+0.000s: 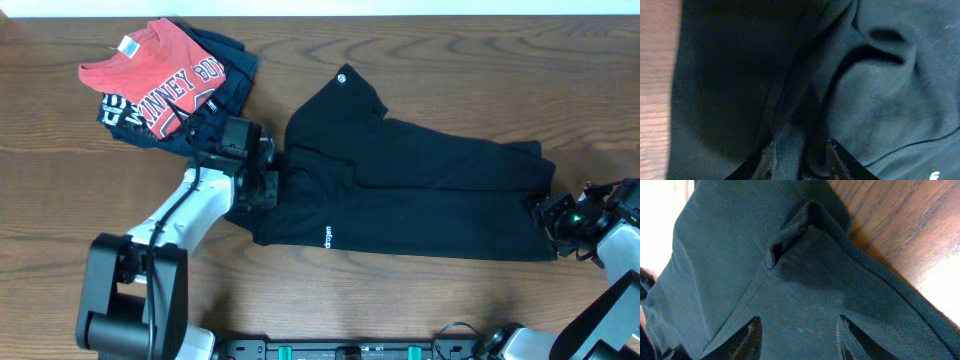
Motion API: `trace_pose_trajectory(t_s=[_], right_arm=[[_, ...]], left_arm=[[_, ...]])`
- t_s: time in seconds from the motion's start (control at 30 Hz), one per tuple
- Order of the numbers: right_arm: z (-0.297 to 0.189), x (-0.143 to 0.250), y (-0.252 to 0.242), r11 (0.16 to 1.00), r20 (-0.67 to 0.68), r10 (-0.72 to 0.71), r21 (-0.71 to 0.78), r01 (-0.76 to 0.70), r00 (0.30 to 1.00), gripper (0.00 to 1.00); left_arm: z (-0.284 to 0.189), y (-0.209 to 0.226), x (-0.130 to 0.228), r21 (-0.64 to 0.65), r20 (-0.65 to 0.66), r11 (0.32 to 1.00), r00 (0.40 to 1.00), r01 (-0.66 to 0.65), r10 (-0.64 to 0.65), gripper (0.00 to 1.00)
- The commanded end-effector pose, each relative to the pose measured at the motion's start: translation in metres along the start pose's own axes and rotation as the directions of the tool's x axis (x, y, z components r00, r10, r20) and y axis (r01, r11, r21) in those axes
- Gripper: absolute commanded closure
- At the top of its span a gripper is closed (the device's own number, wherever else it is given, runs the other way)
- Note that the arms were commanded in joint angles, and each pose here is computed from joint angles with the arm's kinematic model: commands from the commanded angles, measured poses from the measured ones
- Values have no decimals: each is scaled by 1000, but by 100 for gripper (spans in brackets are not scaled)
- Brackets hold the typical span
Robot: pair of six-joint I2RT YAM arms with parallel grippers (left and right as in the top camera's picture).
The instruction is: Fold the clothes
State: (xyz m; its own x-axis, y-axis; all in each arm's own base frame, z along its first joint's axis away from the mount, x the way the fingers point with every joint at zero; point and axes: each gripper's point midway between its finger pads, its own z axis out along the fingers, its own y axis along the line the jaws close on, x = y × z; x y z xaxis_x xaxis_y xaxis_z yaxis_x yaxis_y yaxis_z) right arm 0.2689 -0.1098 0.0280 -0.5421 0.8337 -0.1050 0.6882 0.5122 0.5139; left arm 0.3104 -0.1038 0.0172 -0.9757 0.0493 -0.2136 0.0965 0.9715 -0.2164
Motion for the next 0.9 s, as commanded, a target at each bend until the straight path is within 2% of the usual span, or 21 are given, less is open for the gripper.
trace_pose_trajectory(t_s=[0.0,0.03,0.07,0.1,0.27,0.37,0.47,0.77,0.87], right_arm=[[-2,-1,0,1000,10,-24,0,24,1000,55],[-2,-1,0,1000,10,-24,0,24,1000,55],[-2,-1,0,1000,10,-24,0,24,1000,55],[-2,-1,0,1000,10,-24,0,24,1000,56],[-3,-3,-6,999,23,-25,34,25,999,62],[-3,-7,-16,995,46,-26,94,22,999,72],[0,-7,-18,995,52,-29,96,24,998,78],[18,5,-34,995,82,-44,89,36,996,81],[20,8,-49,989,98,-24,150,10,995,89]], left_arm=[[14,-3,12,33,-49,999,999,-14,16,68],[17,-4,13,43,-58,999,998,-11,14,75],[19,-4,14,46,-64,999,998,-10,13,86],[20,-4,14,46,-64,999,998,-10,13,94],[14,8,3,0,-34,1000,999,2,-2,94],[4,19,-9,-29,4,999,1000,25,-25,94],[-6,25,-18,-29,43,999,998,46,-44,94],[-13,29,-20,-31,59,998,997,61,-59,94],[-13,30,-19,-32,56,998,997,61,-59,94]])
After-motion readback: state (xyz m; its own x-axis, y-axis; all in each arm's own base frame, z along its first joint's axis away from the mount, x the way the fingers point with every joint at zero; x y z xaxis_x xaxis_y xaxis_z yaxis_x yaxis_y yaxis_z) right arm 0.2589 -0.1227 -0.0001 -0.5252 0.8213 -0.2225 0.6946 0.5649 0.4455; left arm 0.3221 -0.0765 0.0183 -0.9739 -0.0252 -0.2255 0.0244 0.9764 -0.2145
